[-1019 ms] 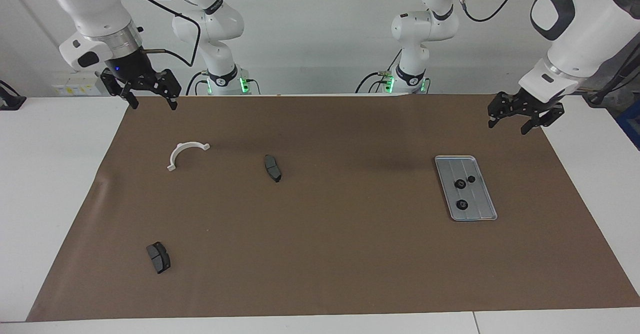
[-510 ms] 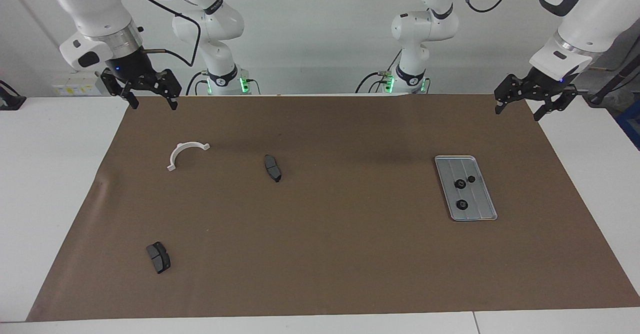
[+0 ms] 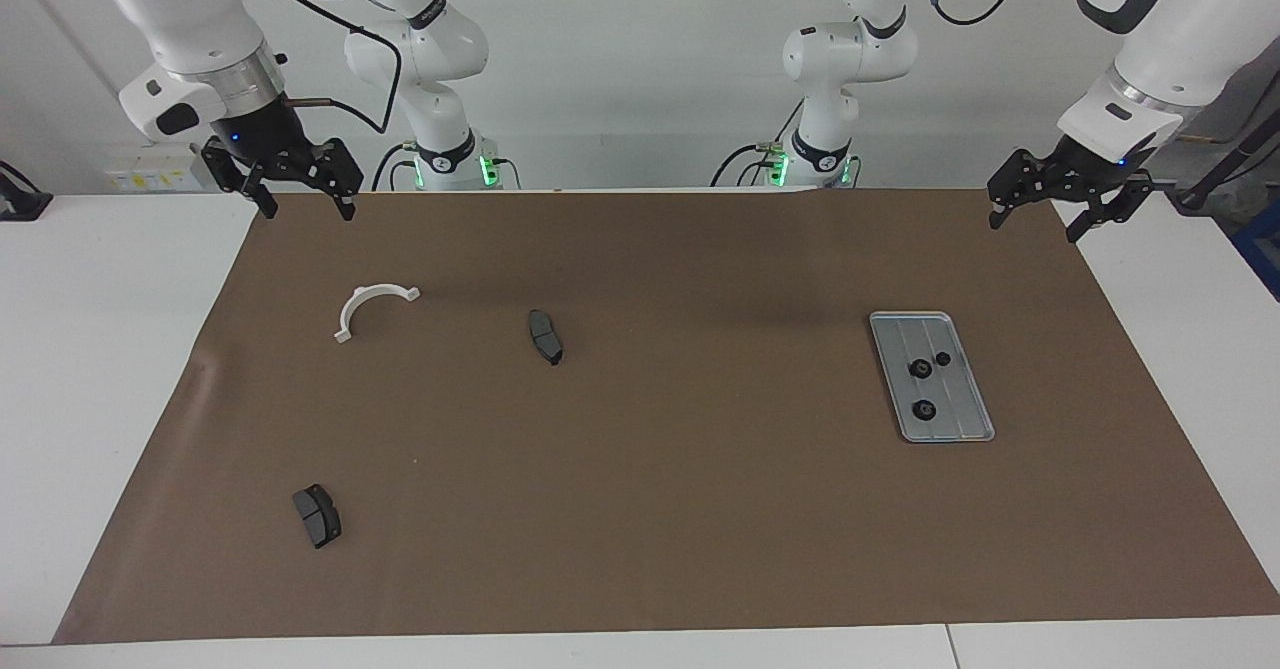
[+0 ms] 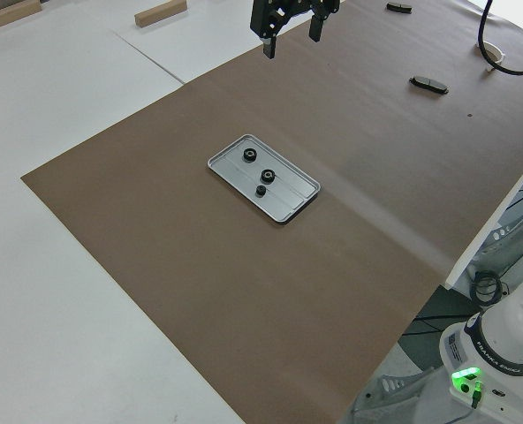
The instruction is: Pick bearing gear from pile to tray
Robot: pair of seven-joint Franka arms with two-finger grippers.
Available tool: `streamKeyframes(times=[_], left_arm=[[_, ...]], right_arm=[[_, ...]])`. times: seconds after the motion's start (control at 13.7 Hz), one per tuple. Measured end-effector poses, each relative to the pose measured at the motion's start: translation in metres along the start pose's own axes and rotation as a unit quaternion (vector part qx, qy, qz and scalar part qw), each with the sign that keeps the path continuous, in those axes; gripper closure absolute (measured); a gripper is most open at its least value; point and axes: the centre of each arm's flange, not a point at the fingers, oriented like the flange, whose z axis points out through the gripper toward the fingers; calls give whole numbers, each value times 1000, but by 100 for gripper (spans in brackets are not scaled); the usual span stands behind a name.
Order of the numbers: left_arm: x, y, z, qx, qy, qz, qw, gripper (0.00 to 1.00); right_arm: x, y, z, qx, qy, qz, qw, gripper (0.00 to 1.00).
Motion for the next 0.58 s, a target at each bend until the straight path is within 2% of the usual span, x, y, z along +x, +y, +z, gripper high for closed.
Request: streamKeyframes(times=[0.58], left_arm=[[1, 0, -1, 1, 4, 0, 1000, 0]], right_arm=[[0, 0, 0, 0, 0, 0, 1000, 0]])
